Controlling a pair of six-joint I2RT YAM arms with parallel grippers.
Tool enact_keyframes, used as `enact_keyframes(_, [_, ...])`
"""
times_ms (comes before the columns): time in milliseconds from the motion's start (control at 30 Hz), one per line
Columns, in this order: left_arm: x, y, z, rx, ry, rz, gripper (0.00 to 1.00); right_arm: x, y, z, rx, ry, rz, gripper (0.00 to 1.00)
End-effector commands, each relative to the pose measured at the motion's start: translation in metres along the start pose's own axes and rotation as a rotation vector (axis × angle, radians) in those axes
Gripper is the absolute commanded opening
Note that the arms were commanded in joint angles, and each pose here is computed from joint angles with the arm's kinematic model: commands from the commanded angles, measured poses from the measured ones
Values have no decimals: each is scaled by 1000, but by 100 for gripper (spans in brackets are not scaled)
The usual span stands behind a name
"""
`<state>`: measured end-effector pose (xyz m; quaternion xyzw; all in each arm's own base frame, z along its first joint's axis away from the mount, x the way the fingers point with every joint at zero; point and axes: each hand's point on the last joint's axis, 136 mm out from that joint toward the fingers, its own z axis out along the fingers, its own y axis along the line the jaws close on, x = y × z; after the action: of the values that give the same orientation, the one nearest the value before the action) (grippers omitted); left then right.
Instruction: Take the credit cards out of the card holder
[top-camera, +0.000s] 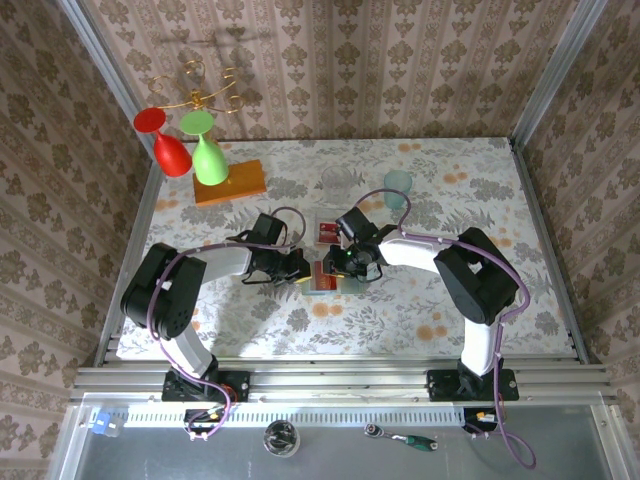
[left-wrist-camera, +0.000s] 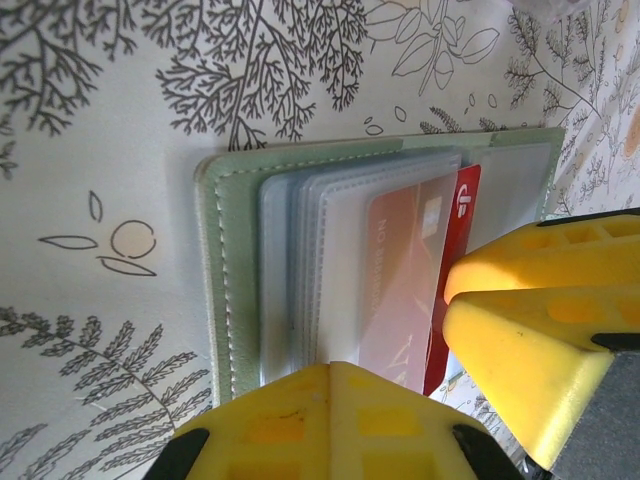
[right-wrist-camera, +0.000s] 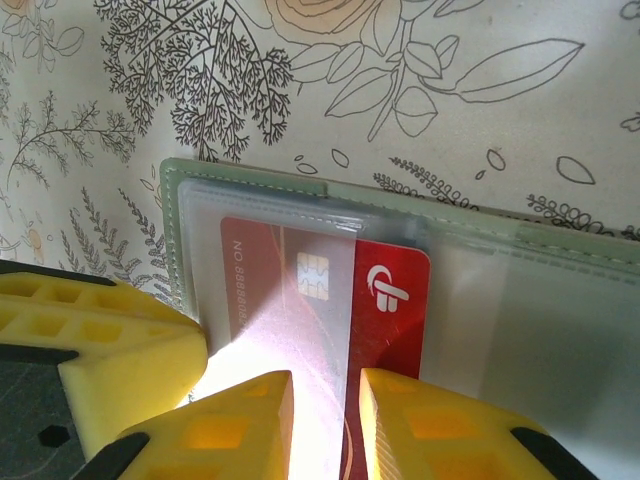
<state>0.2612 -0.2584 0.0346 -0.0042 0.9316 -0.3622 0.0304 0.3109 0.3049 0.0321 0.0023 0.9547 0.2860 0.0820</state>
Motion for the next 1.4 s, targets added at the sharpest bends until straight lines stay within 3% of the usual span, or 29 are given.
enact_keyframes(0, [-6, -9, -5, 5, -3, 29, 7, -2, 4, -10, 19, -11, -25, 27])
enact_keyframes(833, [-6, -32, -1, 32, 7, 58, 6, -6, 5, -19, 13, -42, -43, 28])
enact_keyframes(1367, [1, -13, 12, -27, 43, 51, 4, -1, -9, -26, 3, -47, 3, 29])
